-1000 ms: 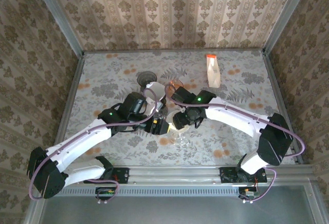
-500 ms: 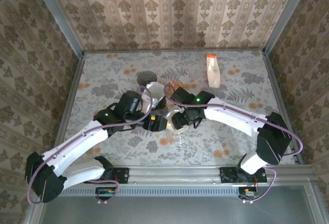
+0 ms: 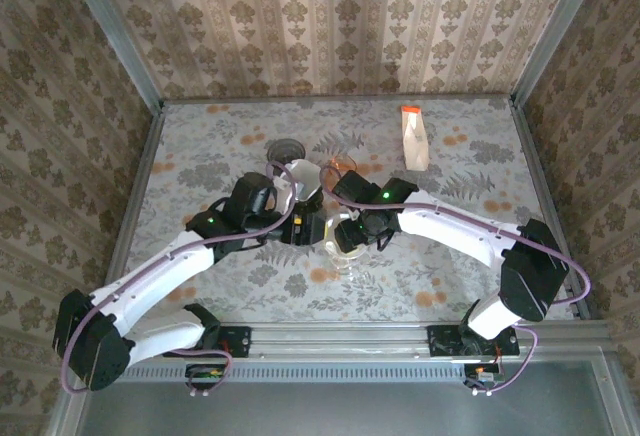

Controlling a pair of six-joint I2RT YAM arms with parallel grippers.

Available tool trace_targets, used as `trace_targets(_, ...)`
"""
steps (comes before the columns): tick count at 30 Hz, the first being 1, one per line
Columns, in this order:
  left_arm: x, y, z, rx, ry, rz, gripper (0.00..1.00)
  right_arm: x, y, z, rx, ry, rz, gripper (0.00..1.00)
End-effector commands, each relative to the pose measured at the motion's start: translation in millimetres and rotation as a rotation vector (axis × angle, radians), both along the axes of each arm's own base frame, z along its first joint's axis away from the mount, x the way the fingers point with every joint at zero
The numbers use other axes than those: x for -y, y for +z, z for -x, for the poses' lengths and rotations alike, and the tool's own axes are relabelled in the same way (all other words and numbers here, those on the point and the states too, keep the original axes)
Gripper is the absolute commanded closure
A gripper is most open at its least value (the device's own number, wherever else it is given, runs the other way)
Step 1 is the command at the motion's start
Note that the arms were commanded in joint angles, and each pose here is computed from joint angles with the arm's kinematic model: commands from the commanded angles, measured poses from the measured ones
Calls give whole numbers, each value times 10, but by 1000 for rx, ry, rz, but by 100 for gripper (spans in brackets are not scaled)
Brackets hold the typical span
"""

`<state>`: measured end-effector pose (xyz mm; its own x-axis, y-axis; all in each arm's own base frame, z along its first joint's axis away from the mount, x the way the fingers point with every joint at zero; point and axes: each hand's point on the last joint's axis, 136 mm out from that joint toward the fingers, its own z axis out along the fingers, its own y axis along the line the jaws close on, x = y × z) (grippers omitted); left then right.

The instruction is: Place the coffee filter in the dripper

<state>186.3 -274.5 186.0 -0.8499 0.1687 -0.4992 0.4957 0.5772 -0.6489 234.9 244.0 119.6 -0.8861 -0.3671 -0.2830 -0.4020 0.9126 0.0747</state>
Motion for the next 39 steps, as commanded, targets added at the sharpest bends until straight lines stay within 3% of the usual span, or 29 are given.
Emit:
trace_targets(1, 24, -41, 45, -21, -19, -5, 27, 45, -53, 32, 1, -3, 25, 32)
trace_targets(6, 17, -64, 81, -31, -29, -12, 37, 33, 41, 5, 19, -6, 14, 31)
trace_targets(14, 21, -78, 113, -42, -40, -9, 44, 8, 359, -85, 90, -12, -21, 31)
trace_targets(28, 28, -71, 129, -46, -41, -1, 45, 210, 724, -28, 163, -57, -37, 30)
trace_targets(33, 29, -85, 126, -51, -36, 1, 46, 337, 769, 58, 176, -73, -43, 35)
trace_targets(39, 27, -103, 129, -56, -35, 1, 46, 316, 723, 59, 172, -65, -49, 52)
